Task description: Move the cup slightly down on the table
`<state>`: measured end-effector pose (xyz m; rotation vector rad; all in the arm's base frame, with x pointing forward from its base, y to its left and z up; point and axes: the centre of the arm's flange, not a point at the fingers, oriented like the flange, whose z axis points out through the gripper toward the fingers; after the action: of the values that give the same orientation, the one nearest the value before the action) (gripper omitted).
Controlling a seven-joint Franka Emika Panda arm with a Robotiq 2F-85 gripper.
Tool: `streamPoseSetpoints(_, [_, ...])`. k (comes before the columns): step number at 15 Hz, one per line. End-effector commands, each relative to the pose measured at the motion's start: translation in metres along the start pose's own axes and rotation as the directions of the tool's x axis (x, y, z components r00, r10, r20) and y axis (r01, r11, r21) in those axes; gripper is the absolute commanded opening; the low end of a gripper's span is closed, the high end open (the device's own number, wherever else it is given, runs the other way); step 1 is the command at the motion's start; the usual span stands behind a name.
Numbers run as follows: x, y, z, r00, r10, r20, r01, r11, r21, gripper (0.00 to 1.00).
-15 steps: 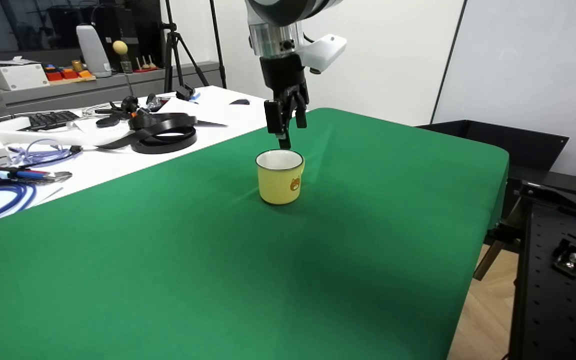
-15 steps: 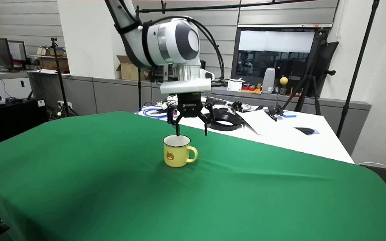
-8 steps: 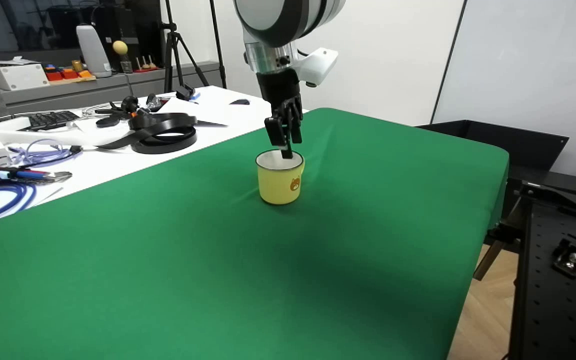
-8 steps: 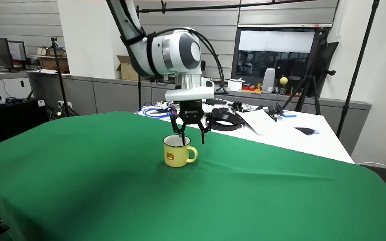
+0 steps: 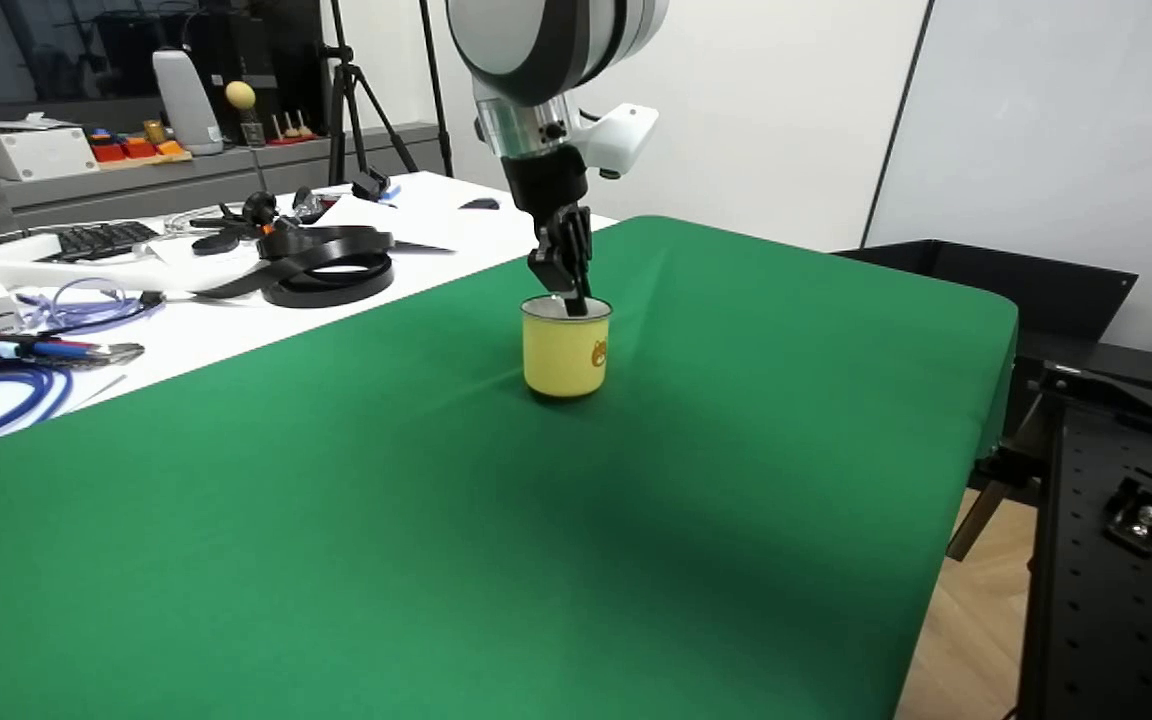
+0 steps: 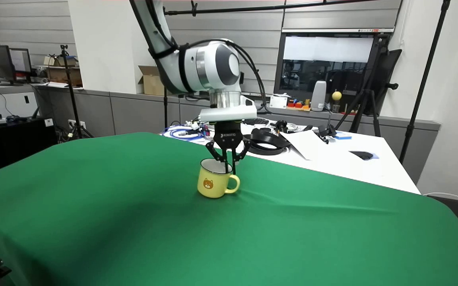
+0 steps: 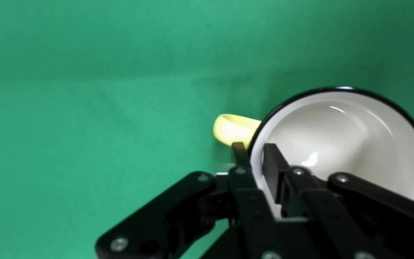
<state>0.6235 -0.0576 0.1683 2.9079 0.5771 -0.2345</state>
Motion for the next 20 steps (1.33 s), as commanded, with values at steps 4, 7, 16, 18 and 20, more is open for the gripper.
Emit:
streamPoseSetpoints(4, [0.006,-0.003,-0.009,0.999,-0.036,0.022,0.036,0.999,-0.022,0.03])
streamPoseSetpoints(7, [-0.006,-0.017,-0.017,0.998,-0.053,0.041,0.055,0.997,-0.051,0.03])
streamPoseSetpoints(16, [-0.052,-0.048,-0.015,0.992,-0.12,0.041,0.115,0.988,0.106,0.02])
streamPoseSetpoints(18, [-0.06,-0.044,-0.012,0.995,-0.09,0.033,0.084,0.984,0.158,0.01])
streamPoseSetpoints(20, [-0.065,-0.041,-0.009,0.998,-0.058,0.024,0.052,0.977,0.208,0.02])
